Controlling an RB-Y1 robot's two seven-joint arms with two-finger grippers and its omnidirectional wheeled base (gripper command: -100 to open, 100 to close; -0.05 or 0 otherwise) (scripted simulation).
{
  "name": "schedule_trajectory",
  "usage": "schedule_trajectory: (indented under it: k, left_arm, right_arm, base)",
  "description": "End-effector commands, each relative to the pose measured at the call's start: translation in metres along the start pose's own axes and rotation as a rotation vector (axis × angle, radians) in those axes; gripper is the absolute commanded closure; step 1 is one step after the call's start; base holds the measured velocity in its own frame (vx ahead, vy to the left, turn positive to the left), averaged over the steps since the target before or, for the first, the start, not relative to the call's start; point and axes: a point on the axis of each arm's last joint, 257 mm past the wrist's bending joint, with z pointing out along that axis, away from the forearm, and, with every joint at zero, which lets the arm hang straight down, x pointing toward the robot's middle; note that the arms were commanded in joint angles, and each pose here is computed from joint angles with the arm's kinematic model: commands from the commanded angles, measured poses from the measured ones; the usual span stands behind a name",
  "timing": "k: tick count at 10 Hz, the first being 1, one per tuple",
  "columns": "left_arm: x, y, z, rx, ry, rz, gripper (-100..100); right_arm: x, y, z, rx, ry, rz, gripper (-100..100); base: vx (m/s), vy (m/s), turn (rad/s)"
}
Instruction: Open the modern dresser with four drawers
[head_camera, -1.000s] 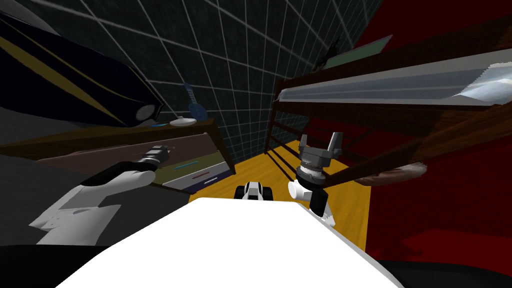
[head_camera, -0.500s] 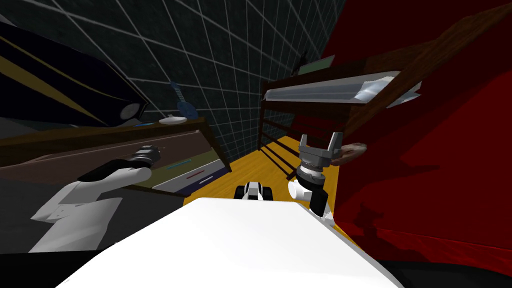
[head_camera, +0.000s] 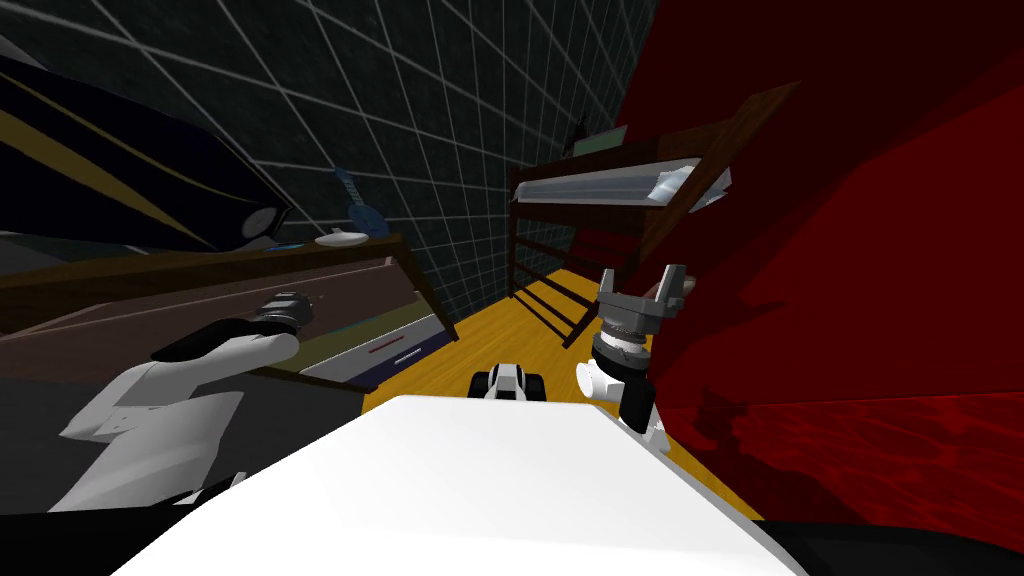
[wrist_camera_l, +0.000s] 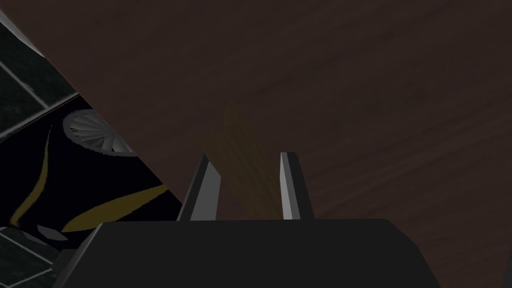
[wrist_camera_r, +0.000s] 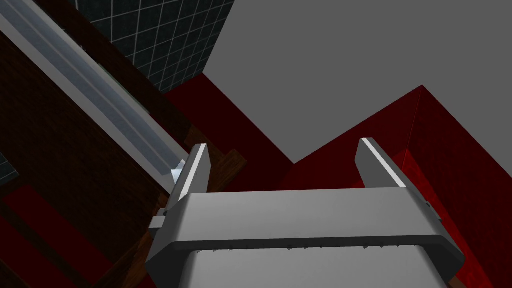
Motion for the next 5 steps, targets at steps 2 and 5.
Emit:
schedule_trajectory:
  k: [2,5]
  left_arm:
    - [-0.012,-0.018,-0.004,0.001,0.001,-0.002,-100]
    - [-0.024,-0.040,-0.010,0.002,0.007,-0.002,-100]
  right_arm:
    - [0.000,0.000,0.000,0.000,0.000,0.000,0]
    - [0.000,0.000,0.000,0.000,0.000,0.000,0]
  base:
    - [0.002,-0.031,0.014]
    - [0.039,0.018,0.003]
